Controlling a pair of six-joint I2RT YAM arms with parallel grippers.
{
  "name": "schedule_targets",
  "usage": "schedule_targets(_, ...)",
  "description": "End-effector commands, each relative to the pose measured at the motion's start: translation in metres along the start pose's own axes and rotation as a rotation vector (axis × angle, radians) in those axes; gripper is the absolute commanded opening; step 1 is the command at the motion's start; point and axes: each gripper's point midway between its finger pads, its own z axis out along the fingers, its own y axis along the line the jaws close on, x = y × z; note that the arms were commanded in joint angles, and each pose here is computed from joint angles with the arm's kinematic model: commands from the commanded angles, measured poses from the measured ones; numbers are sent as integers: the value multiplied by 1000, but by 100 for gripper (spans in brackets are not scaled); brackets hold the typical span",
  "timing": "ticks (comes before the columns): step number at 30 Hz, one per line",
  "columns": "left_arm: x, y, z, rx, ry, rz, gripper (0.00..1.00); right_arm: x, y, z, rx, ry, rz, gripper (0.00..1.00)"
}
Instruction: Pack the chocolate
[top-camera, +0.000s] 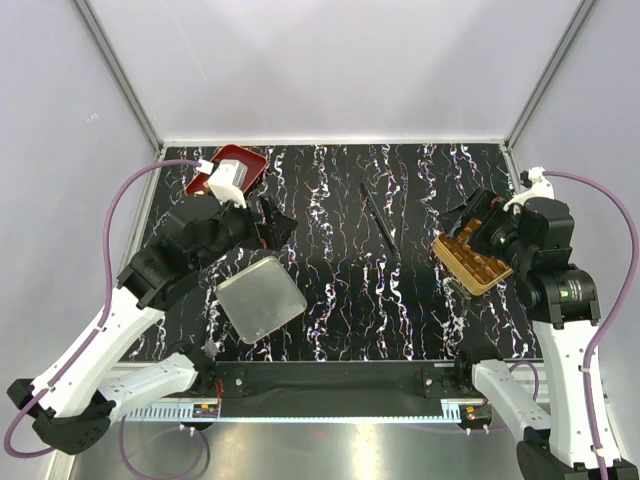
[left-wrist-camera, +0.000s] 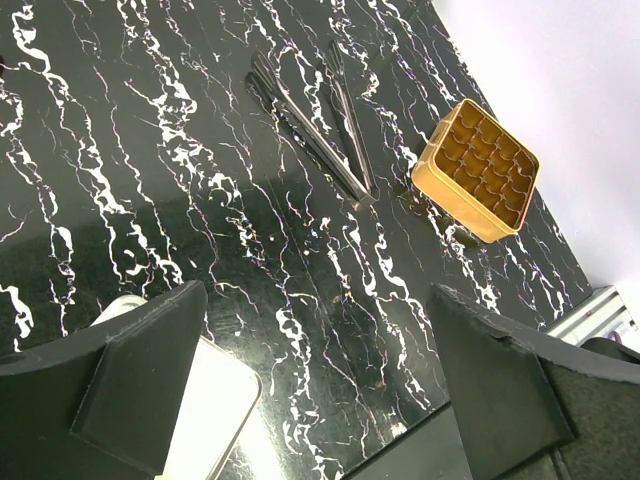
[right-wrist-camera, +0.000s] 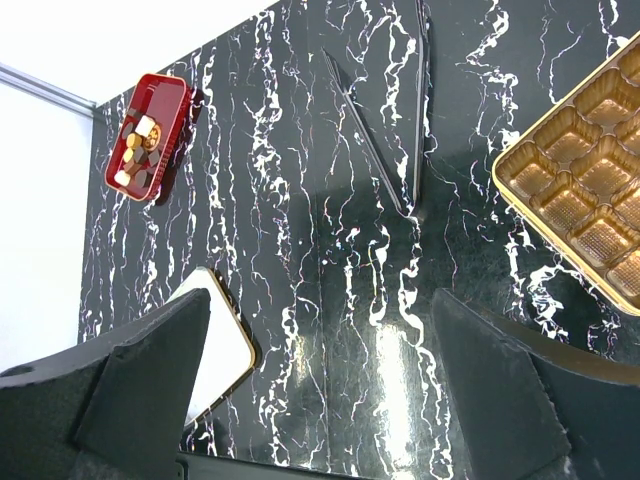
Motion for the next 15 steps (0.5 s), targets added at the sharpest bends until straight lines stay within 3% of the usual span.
schedule_targets(1, -21, -11, -12, 38, -68, -20, 99, -9, 8, -9, -25, -35, -17, 100)
schedule_targets(6, -23, -11, 9, 16, -57, -31, 99, -4, 3, -10, -5, -29, 13, 100)
schedule_targets(10, -20, -11, 61, -51, 42, -26, 99, -2, -3, -14, 19, -45, 35, 100)
schedule_targets(15, -22, -10, 127, -135, 49, -43, 95, -4, -7, -17, 38, -64, 26, 100)
